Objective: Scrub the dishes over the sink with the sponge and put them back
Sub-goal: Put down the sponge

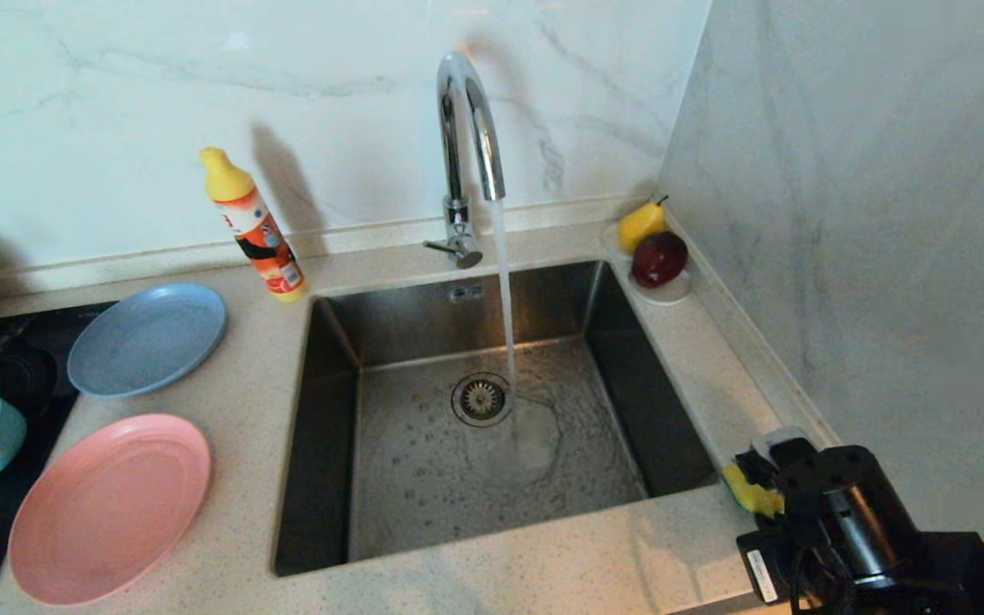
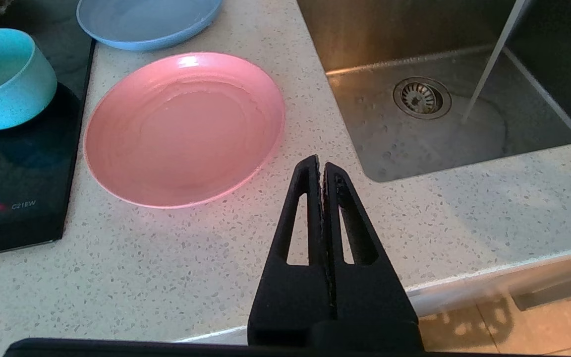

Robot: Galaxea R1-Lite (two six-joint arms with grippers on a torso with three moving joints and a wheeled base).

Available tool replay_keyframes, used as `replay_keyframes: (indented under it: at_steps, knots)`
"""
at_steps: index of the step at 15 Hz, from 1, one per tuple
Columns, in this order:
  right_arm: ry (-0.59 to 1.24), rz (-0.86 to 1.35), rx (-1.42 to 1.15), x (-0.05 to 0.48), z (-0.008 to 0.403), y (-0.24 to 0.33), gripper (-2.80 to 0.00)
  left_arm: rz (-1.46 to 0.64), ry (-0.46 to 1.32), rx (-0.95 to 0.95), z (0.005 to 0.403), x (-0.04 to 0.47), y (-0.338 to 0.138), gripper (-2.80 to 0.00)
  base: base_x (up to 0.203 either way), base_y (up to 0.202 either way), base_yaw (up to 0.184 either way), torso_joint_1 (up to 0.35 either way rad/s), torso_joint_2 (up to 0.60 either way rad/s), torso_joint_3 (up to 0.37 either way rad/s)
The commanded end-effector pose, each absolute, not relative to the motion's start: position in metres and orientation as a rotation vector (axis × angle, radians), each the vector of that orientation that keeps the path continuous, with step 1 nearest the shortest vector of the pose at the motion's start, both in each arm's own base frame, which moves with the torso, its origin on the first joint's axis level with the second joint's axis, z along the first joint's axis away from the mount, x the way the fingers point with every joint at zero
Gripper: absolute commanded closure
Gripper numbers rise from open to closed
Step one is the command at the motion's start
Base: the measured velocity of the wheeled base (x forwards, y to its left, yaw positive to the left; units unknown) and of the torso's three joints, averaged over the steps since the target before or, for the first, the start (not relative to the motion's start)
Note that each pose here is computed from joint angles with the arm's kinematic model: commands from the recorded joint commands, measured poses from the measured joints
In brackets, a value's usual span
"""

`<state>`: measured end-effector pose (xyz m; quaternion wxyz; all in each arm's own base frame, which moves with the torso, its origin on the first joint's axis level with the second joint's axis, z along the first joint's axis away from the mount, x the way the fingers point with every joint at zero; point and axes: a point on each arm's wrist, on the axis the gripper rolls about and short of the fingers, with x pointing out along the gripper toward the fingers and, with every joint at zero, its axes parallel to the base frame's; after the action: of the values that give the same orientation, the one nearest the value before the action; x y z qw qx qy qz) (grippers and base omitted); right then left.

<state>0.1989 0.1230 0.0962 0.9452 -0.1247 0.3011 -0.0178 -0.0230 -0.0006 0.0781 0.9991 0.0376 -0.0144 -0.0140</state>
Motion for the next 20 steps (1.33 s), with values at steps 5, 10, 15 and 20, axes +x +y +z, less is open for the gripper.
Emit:
replay_keyframes:
  at_steps: [5,10,15,20]
  knots:
    - [0.625,-0.065,-0.236,0.225,0.095,0.117,0.00,-0.029,-0.011,0.075,0.073,-0.022,-0.001,0.00,0.000,0.000,0.000,0.000,0.00,0.000]
    - [0.577,-0.109,-0.229,0.249,0.093,0.103,0.00,-0.029,-0.012,0.075,0.073,-0.022,-0.001,0.00,0.000,0.000,0.000,0.000,0.00,0.000]
    - [0.545,-0.103,-0.226,0.261,0.103,0.100,0.00,-0.029,-0.011,0.075,0.073,-0.022,-0.001,0.00,0.000,0.000,0.000,0.000,0.00,0.000]
    - [0.542,-0.098,-0.228,0.263,0.103,0.102,0.00,-0.029,-0.012,0.075,0.073,-0.022,-0.001,0.00,0.000,0.000,0.000,0.000,0.00,0.000]
